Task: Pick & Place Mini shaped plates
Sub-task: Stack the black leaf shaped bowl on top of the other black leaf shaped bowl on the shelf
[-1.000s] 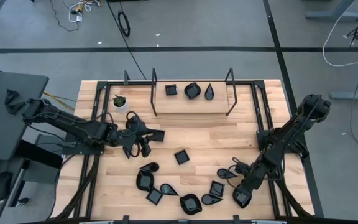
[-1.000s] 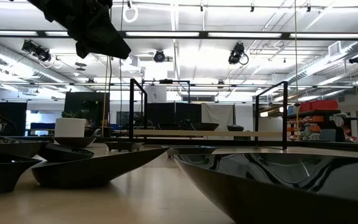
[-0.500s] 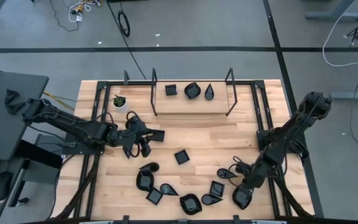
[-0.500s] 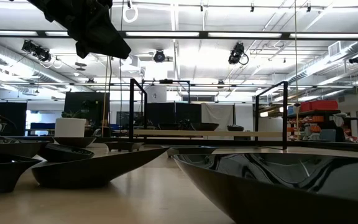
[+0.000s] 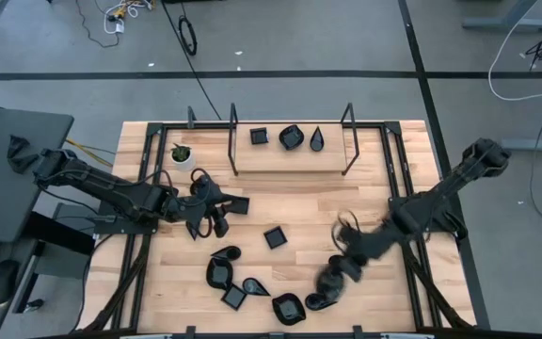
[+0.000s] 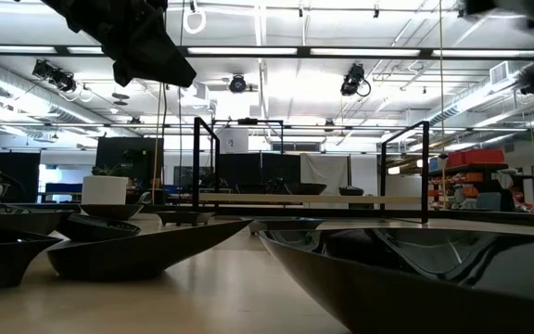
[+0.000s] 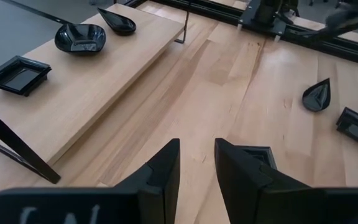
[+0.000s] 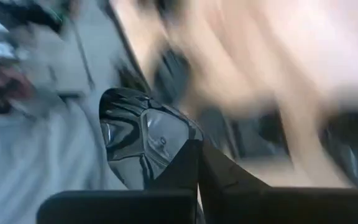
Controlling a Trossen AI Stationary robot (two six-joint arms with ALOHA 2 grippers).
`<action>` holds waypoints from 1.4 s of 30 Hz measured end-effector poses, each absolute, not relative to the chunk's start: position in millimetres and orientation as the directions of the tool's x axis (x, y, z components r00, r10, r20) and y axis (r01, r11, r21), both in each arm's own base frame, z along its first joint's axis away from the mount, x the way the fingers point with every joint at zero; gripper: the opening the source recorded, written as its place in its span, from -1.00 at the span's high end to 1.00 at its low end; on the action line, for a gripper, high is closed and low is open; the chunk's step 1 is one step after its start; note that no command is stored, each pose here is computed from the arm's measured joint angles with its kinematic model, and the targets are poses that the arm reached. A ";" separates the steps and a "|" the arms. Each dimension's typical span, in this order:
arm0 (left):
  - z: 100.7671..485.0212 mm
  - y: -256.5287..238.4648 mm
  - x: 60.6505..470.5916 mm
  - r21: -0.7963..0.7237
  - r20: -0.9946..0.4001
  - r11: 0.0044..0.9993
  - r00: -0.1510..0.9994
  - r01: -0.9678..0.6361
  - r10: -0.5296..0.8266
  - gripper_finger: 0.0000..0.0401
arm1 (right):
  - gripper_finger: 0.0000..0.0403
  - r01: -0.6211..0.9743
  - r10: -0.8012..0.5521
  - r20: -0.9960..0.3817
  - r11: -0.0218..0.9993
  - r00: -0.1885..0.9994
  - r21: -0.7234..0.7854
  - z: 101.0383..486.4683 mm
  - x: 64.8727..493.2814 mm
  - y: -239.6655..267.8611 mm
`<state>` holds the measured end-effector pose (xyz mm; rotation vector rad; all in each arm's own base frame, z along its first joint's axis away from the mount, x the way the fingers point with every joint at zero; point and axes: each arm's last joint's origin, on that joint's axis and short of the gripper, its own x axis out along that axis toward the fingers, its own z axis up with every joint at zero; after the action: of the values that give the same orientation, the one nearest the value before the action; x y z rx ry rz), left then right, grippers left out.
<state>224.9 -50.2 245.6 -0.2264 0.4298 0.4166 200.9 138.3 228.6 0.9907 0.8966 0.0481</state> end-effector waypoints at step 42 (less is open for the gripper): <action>246.1 -43.7 226.3 -0.116 -0.435 0.872 0.813 -0.476 0.386 0.47 | 0.99 0.603 -0.227 -0.762 0.756 0.607 0.255 244.0 283.7 -258.5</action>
<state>226.3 -43.7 246.1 -0.2252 0.4144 0.4644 283.7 -258.5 244.0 0.5299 0.7810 -0.5067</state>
